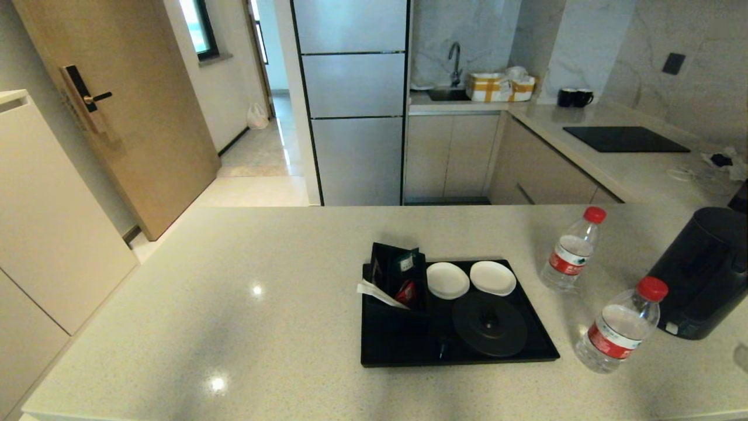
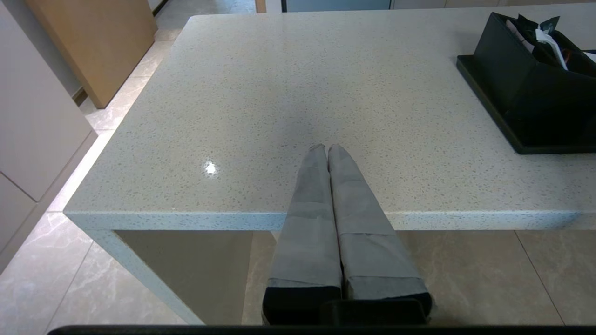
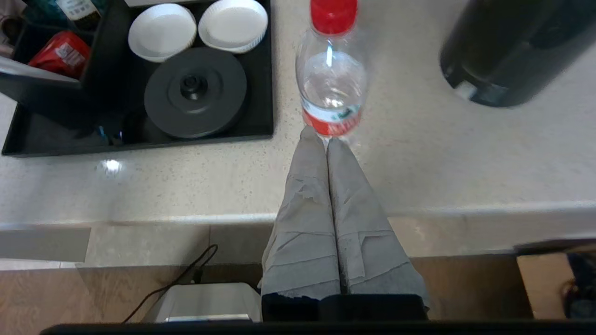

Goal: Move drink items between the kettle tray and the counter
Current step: Return the bottled water to its original position

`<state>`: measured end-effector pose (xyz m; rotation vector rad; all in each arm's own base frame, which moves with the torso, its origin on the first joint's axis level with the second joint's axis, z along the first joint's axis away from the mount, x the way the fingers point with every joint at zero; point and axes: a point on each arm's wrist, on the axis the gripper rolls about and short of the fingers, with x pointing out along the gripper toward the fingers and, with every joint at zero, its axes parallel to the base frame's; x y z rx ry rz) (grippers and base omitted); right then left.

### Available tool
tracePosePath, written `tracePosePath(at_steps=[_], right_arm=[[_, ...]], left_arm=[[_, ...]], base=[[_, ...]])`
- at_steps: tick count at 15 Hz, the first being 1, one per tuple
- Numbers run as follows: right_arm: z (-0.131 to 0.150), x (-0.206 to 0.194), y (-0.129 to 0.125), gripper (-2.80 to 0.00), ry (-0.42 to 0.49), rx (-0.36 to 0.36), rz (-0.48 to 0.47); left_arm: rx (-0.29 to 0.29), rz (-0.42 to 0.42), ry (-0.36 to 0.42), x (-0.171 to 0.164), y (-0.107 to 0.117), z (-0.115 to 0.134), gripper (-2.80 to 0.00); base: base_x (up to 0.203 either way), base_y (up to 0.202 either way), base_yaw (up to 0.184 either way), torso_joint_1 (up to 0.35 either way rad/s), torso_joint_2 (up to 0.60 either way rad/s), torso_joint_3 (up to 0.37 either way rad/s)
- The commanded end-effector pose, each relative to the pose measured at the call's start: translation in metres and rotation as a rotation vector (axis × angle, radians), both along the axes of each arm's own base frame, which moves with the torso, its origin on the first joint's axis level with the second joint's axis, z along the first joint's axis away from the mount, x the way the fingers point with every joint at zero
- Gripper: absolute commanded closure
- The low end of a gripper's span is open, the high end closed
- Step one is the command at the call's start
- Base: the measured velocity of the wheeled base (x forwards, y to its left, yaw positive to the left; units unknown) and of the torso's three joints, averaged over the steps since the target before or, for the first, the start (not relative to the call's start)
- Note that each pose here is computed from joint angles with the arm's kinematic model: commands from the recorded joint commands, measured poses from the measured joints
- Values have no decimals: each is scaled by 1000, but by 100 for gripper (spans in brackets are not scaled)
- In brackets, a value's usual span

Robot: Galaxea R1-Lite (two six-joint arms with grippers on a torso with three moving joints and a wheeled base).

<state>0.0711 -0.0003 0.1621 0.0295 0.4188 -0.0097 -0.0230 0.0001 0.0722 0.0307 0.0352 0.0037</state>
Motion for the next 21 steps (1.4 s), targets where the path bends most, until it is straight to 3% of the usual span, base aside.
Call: tracePosePath(at_steps=[1,5,10,16,21], right_arm=[[-9,16,-1,0,51,3,-12],[-10,30,-6,0,32,77,-91],[-33,24,-6,0,114,84,-109],[-34,13,-10,0,75,104,-164],[-46,20,-10,0,56,106,-155]], left_arm=[[0,0,0,0,0,0,0],[0,1,0,0,0,0,0],[0,0,1,0,0,0,0],[0,0,0,0,0,0,0],[0,2,0,0,0,0,0]], base=[[0,0,0,0,0,0],[0,0,0,0,0,0],[0,0,0,0,0,0],[0,0,0,0,0,0],[0,0,0,0,0,0]])
